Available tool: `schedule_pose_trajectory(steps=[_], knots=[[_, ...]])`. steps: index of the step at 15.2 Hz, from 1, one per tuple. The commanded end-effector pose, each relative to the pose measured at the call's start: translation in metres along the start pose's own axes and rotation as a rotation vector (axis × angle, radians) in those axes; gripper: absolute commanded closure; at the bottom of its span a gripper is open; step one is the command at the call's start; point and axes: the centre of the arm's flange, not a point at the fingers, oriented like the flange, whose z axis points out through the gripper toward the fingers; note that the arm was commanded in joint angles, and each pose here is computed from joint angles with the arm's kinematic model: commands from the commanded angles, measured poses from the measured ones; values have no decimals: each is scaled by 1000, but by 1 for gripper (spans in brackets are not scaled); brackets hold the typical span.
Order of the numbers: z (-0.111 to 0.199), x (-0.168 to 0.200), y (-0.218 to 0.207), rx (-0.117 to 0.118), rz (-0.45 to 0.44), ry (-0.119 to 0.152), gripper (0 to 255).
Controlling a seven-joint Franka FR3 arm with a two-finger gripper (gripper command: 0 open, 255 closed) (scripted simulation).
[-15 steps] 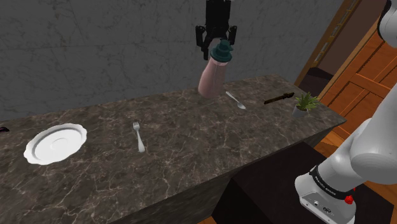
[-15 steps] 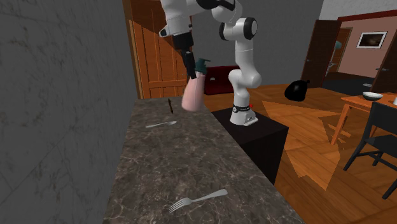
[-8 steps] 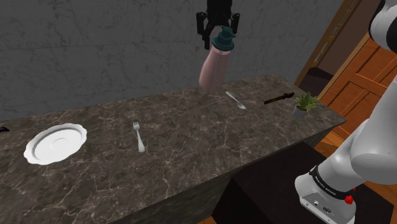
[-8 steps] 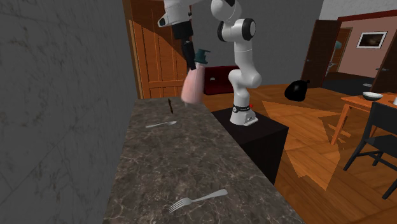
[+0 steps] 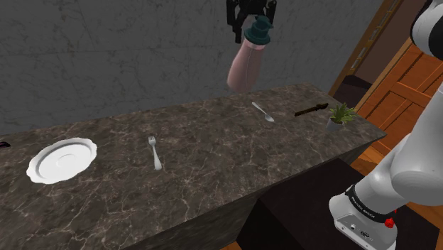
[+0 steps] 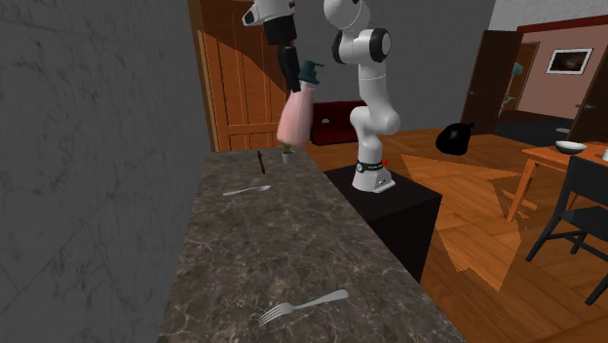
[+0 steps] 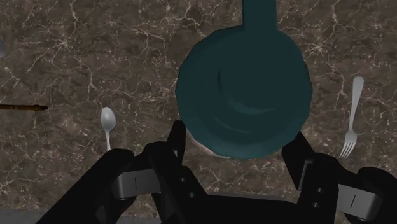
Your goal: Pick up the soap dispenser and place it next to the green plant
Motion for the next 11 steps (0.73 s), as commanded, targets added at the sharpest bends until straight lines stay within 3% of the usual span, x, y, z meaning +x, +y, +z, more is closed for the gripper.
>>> schedule_pose_trajectory(steps=[1, 11], knots=[[2, -8, 23, 0, -1, 1, 255], [11, -49, 148, 0, -1, 1, 255]])
